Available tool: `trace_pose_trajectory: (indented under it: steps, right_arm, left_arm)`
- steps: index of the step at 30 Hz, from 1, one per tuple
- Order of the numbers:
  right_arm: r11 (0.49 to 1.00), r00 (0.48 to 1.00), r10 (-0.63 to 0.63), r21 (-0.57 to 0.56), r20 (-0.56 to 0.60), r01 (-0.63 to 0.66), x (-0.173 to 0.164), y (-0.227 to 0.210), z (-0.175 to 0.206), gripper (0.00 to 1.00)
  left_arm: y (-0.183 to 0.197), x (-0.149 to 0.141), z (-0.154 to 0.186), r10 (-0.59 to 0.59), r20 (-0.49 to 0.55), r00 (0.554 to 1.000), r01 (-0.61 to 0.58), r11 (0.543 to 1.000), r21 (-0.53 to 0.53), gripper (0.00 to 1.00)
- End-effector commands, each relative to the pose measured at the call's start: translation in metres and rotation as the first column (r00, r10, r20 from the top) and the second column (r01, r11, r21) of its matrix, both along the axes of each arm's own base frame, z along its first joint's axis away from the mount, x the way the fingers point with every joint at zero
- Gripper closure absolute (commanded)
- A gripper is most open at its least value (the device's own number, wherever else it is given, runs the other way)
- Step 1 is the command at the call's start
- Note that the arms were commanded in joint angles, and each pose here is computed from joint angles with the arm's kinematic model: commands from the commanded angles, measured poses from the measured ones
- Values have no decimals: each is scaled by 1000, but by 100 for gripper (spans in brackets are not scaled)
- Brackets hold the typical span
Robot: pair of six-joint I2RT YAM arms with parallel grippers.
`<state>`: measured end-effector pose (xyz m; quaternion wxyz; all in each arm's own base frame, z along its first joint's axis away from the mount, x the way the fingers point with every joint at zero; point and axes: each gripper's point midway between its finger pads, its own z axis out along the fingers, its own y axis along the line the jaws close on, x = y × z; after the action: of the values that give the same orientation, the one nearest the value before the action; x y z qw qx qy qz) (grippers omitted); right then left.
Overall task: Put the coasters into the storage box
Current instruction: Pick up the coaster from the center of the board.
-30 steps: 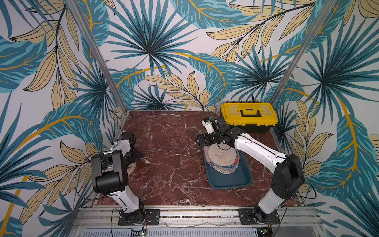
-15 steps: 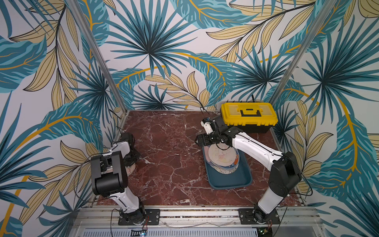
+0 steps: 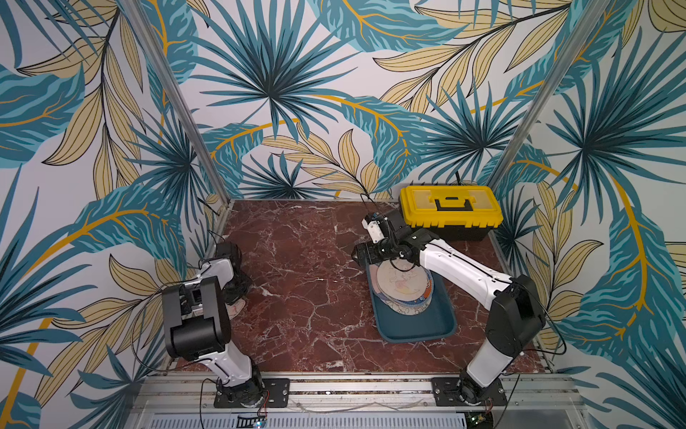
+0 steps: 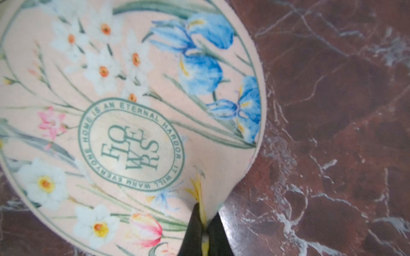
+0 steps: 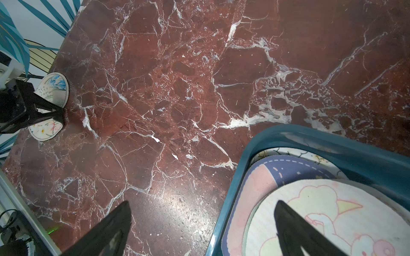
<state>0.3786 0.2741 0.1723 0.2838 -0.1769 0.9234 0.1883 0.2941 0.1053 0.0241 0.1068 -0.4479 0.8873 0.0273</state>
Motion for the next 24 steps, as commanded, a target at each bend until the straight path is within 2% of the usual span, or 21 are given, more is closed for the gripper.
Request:
trace_pose_trajectory:
  steps: [1,8,17,24]
  right_arm:
    - [999,1000,20,-29,0,-20,-1,2,-3,0]
    - [997,997,74,-20,27,-73,-4,14,1,0]
    - [991,987,129,16,98,-131,-4,36,3,3]
    - [971,945,199,78,261,-227,-12,58,19,7]
  left_arm:
    - [-20,8,17,-47,92,995,55,995,-88,100]
    - [-46,30,73,-109,238,965,135,986,-93,100]
    - [-100,61,145,-191,433,881,262,959,-108,100]
    - [-145,70,190,-253,532,808,351,932,-90,100]
